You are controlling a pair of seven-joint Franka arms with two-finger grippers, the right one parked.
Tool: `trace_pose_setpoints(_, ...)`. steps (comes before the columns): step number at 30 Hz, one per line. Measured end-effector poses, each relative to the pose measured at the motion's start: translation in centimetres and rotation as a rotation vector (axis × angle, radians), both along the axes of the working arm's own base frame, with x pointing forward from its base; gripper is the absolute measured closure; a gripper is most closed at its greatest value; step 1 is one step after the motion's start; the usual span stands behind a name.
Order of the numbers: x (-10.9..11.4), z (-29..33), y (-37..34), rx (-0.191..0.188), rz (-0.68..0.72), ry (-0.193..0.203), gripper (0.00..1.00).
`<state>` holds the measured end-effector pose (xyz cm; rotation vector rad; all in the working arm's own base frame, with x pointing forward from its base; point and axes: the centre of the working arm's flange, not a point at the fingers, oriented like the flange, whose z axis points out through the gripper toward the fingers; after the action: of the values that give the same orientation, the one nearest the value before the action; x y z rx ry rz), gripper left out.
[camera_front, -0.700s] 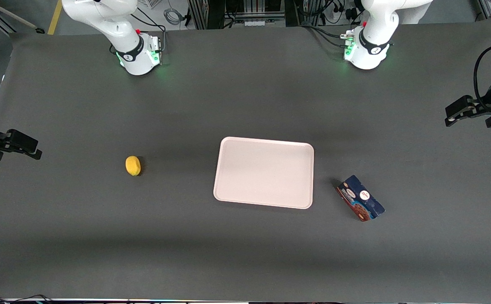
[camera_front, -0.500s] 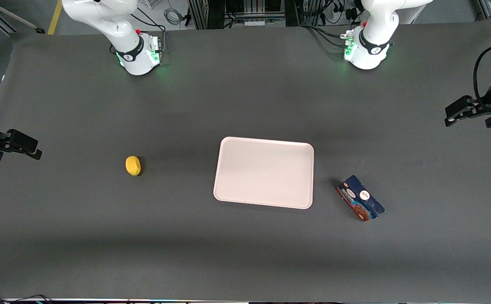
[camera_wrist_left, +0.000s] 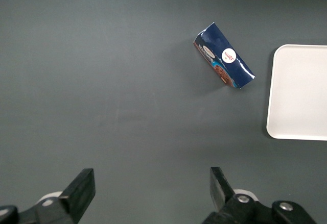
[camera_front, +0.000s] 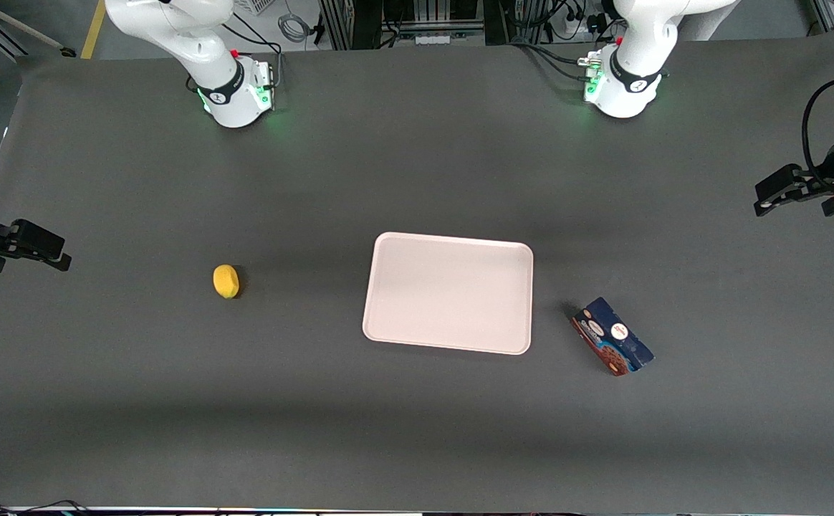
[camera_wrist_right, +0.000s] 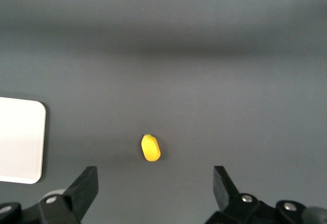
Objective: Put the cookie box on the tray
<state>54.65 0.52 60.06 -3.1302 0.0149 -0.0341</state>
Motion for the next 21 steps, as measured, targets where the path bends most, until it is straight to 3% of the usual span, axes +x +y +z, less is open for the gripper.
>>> trace_pose_setpoints(12, 1.2, -1.3, -1.9, -0.081, 0.274, 0.000, 0.00)
trace_pose_setpoints(21, 5.2, -4.1, -5.1, -0.106, 0.515, 0.027, 0.00)
